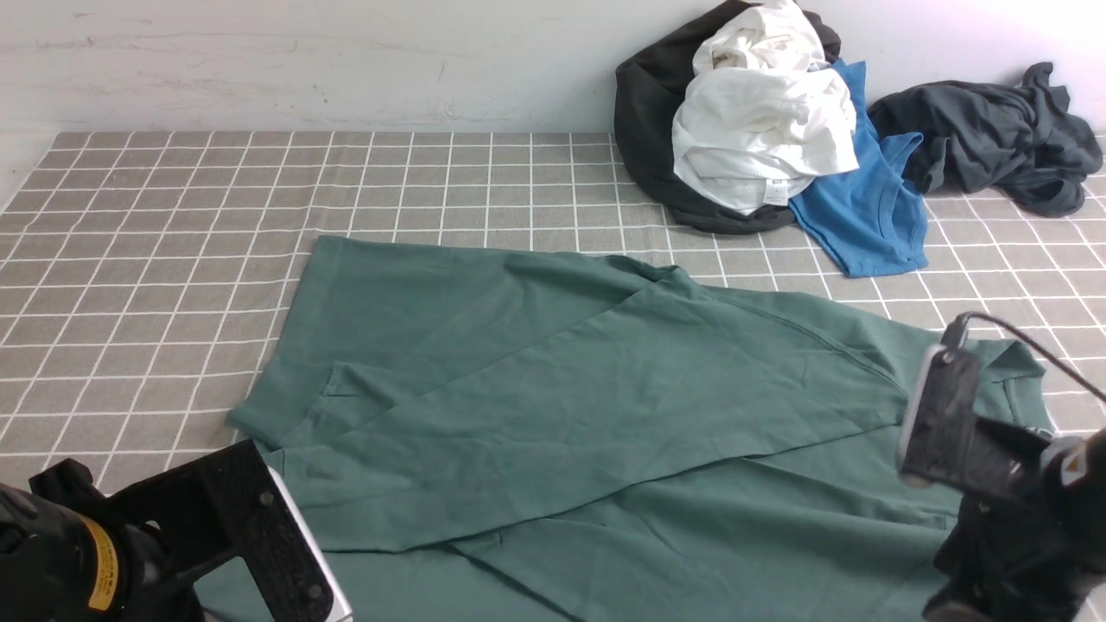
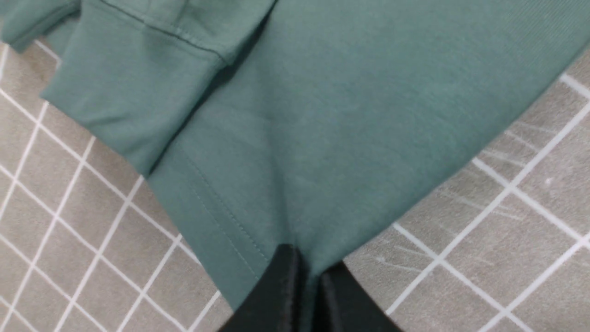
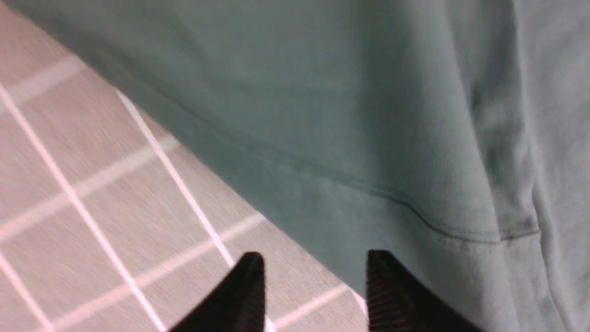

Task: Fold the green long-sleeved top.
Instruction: Use both arms simultaneously to clamp the lower edge of the clothing fabric, then use both arms to drag the lower edge of the fabric forward and fold it over the upper edge

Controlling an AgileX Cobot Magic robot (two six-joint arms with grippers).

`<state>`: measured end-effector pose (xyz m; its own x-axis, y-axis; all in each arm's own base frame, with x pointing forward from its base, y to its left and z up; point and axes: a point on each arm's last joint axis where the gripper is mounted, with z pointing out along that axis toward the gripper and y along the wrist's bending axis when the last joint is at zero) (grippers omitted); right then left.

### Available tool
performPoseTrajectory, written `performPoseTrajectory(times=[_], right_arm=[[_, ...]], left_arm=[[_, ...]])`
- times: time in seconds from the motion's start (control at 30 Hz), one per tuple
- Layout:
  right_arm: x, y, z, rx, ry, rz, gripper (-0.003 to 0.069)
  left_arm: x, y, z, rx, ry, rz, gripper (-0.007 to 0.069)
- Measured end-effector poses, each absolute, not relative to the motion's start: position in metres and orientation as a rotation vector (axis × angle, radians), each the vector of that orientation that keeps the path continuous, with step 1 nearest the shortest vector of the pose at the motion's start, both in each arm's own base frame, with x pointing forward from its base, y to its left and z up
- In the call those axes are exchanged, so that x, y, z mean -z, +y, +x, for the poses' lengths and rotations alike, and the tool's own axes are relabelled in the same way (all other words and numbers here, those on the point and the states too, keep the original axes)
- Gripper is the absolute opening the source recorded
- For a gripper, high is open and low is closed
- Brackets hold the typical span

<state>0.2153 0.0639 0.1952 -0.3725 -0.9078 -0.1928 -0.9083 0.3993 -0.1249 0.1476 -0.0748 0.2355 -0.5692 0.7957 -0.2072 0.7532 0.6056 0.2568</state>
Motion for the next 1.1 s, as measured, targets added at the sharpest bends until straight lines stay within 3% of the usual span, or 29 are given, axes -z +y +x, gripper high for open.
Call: performPoseTrajectory(times=[0.13,0.3,0.37,0.53,0.6,0.67,0.93,1.1], right_arm=[[-0.173,0.059,0.221,0.084,2.376,-1.806,0.0393],[-0.146,0.058,0.231,0.148,2.316,-1.896,0.0351],[-0.144,0.058,0.232,0.143,2.332,-1.901,0.0312],[-0.147,0.059,0.230,0.137,2.407,-1.793,0.0084],[-0.148,0.059,0.231,0.149,2.406,-1.760,0.0040],[-0.161,0.058,0.229,0.180,2.407,-1.648,0.0002],[-0.216,0.060,0.243,0.199,2.449,-1.295,-0.0001],[-0.245,0.071,0.290,0.227,2.359,-1.187,-0.0001]], left_arm=[[-0.236,-0.076,0.148,-0.190,2.527,1.252,0.0003],[-0.237,-0.078,0.150,-0.176,2.500,1.241,0.0003],[-0.237,-0.078,0.151,-0.172,2.487,1.237,0.0003],[-0.237,-0.078,0.150,-0.162,2.509,1.205,0.0005],[-0.236,-0.078,0.149,-0.158,2.537,1.172,0.0005],[-0.242,-0.075,0.150,-0.158,2.621,1.021,0.0005],[-0.285,-0.064,0.184,-0.139,2.590,0.592,0.0007],[-0.301,-0.047,0.253,-0.146,2.522,0.354,0.0013]])
